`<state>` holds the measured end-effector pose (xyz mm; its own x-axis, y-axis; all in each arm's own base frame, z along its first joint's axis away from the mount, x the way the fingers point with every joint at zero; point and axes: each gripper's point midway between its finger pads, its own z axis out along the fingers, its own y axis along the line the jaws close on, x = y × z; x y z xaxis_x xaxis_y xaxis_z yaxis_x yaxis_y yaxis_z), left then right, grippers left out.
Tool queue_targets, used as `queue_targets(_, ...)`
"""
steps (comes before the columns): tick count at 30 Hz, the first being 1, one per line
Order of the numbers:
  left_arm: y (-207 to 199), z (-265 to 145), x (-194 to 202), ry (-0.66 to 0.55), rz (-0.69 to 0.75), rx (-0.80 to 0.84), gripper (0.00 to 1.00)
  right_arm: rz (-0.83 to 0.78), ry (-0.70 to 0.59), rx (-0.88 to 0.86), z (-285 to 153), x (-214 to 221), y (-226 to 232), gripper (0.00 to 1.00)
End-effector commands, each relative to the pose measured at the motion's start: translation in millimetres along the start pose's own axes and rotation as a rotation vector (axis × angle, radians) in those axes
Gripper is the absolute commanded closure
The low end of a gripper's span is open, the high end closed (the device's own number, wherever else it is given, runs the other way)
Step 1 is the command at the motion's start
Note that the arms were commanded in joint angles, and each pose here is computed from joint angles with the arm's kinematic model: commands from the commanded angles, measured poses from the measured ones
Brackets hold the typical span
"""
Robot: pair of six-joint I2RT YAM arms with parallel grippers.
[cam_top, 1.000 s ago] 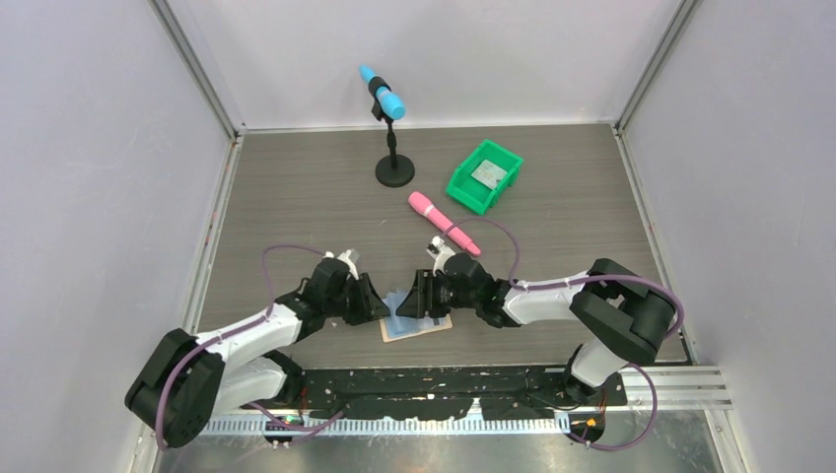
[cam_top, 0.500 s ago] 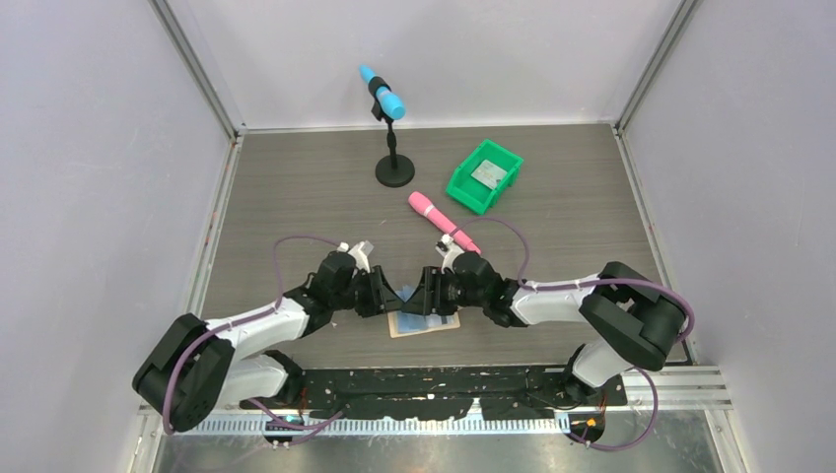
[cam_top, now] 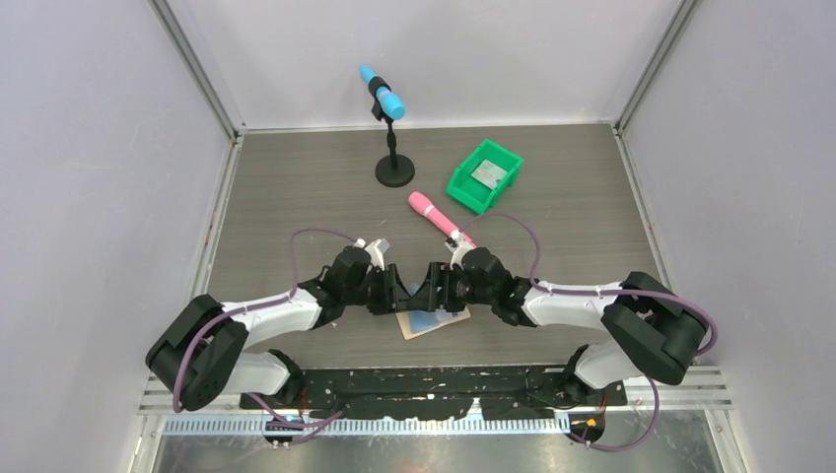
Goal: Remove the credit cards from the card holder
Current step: Remove the credit card from the card holder.
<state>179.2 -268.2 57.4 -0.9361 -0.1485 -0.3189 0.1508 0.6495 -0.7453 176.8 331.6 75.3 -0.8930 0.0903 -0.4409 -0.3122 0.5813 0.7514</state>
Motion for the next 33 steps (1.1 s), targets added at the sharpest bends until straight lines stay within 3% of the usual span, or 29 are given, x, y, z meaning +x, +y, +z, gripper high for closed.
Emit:
queue_targets(1,-38.2,2.4,-15.6,-0.022,0.057,0.114,0.63,-0.061,-0.046,-0.023,-4.6,-12.3,9.8,0.25)
queue_targets(7,-40.1,9.3,-15.1,-0.007,0.06,0.108,0.64,-0.072,-0.038,-0.005,-4.6,-10.2,5.1,0.26)
queue_targets(13,-43.5,10.0,-18.2,-0.016,0.065,0.111,0.64,-0.071,-0.038,0.005,-5.6,-9.1,1.9,0.39)
queue_targets(18,-43.5,8.0,-24.2,-0.051,0.063,0.099,0.64,-0.057,-0.04,0.021,-7.4,-8.3,-1.0,0.3)
queue_targets(23,-43.9,7.7,-26.5,-0.063,0.061,0.095,0.64,-0.058,-0.088,0.04,-15.8,-17.1,0.4,0.28)
queue_targets(26,-41.9,8.7,-26.2,-0.061,0.056,0.089,0.64,-0.06,-0.112,0.049,-20.7,-20.9,0.4,0.46)
queue_targets(29,-40.1,10.2,-25.9,-0.06,0.053,0.084,0.64,-0.067,-0.103,0.063,-19.7,-19.2,-3.5,0.53)
queue_targets(33,-40.1,12.9,-26.8,-0.057,0.049,0.082,0.64,-0.073,-0.064,0.065,-15.1,-11.2,-8.0,0.39)
